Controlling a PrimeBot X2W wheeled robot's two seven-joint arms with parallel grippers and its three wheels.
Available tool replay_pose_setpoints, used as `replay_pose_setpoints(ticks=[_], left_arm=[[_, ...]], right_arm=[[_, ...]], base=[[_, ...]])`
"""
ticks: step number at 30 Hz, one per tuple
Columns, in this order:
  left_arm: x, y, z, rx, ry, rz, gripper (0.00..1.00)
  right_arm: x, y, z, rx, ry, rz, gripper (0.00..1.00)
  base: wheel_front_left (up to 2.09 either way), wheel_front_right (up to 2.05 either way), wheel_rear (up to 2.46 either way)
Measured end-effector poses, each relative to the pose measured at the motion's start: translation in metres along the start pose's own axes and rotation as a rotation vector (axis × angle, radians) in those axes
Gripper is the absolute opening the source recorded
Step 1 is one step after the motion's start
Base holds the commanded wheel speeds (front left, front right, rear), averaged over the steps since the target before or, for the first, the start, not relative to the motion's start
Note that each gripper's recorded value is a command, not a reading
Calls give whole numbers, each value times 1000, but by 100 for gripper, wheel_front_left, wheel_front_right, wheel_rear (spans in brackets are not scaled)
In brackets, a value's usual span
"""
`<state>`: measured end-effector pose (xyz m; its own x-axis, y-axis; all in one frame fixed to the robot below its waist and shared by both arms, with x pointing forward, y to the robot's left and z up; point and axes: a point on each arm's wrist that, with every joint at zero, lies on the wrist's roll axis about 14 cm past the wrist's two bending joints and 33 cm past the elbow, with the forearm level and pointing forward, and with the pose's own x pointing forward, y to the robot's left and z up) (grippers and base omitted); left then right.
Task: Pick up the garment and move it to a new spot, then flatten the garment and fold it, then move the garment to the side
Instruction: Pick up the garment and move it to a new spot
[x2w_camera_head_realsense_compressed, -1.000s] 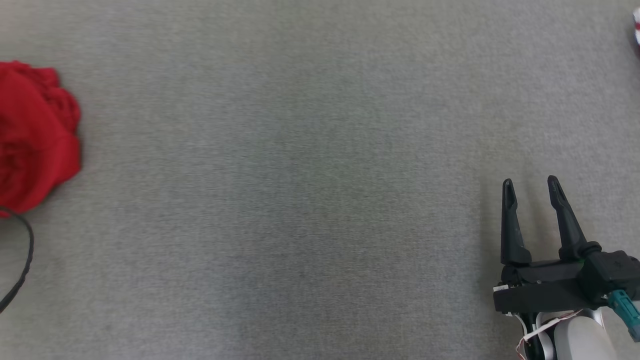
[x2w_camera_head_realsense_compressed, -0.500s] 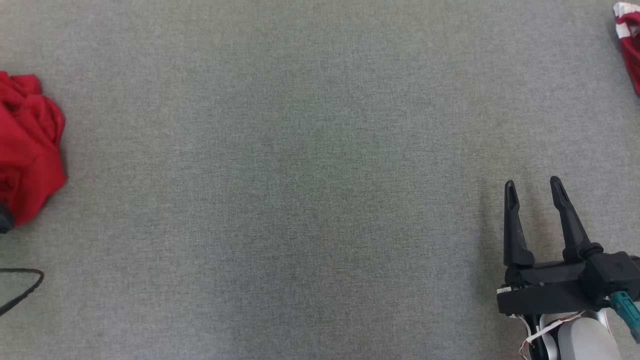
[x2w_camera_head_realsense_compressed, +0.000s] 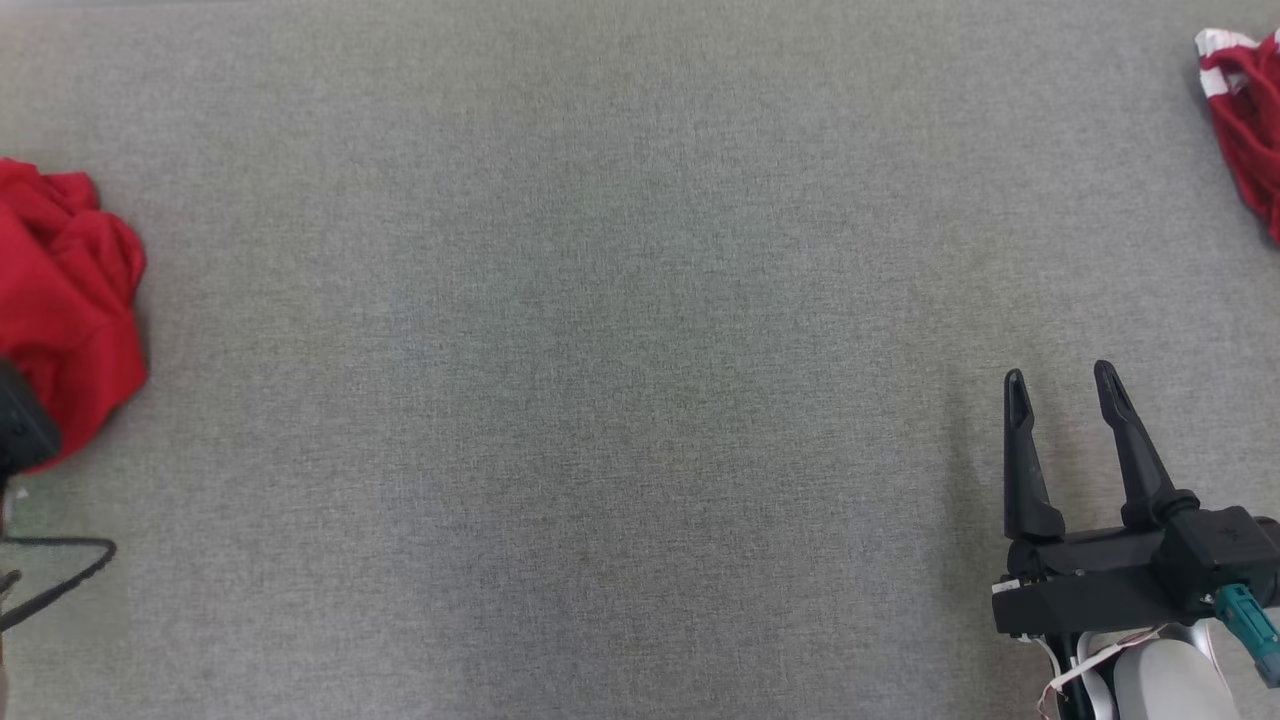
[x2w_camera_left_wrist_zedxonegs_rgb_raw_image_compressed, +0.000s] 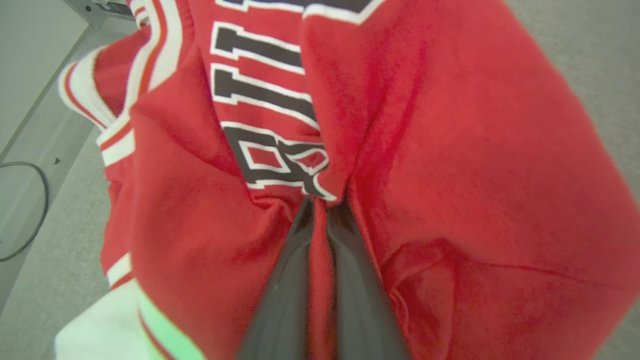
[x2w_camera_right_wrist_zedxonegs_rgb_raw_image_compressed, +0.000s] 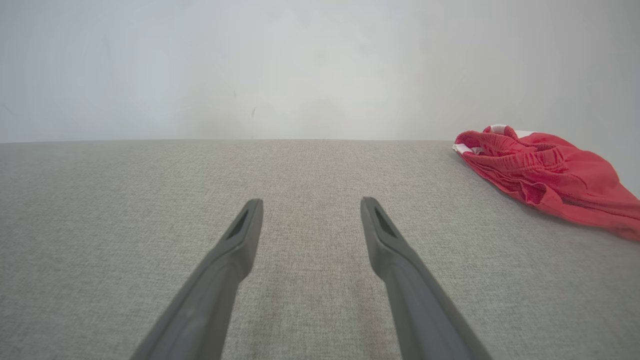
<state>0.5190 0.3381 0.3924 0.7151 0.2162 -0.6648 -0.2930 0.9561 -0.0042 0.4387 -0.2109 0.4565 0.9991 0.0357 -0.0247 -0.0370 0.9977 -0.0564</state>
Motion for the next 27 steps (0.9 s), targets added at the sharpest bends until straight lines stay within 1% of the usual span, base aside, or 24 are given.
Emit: replay_pose_setpoints(ticks=[3,7,10,15,19,22,23,25,27], left_arm=[[-8,1,30,-5,-145,3,0],[-30,0,85,-8,-365,-3,0],[-52,-7,122,-8,-508,-34,0],[-101,-28,186,41,-740,-90,0],[-146,-62,227,86,-890,-180,0],[-177,-102,249,128,-976,-274,0],[-177,-102,249,128,-976,-274,0],[-196,-135,257,148,-1013,-355,0],[-214,-168,261,140,-1041,-446,0]], right_arm=[[-2,-1,4,0,-9,-4,100],[-6,0,11,5,-23,-3,100],[-9,4,16,16,-33,1,100],[-15,9,29,34,-64,5,100],[-23,12,38,53,-88,0,100],[-30,8,43,63,-99,-18,100],[-30,8,43,63,-99,-18,100],[-36,3,46,67,-103,-34,100],[-42,-2,47,70,-106,-55,100]], base=[[0,0,0],[0,0,0],[0,0,0],[0,0,0],[0,0,0],[0,0,0],[0,0,0],[0,0,0],[0,0,0]])
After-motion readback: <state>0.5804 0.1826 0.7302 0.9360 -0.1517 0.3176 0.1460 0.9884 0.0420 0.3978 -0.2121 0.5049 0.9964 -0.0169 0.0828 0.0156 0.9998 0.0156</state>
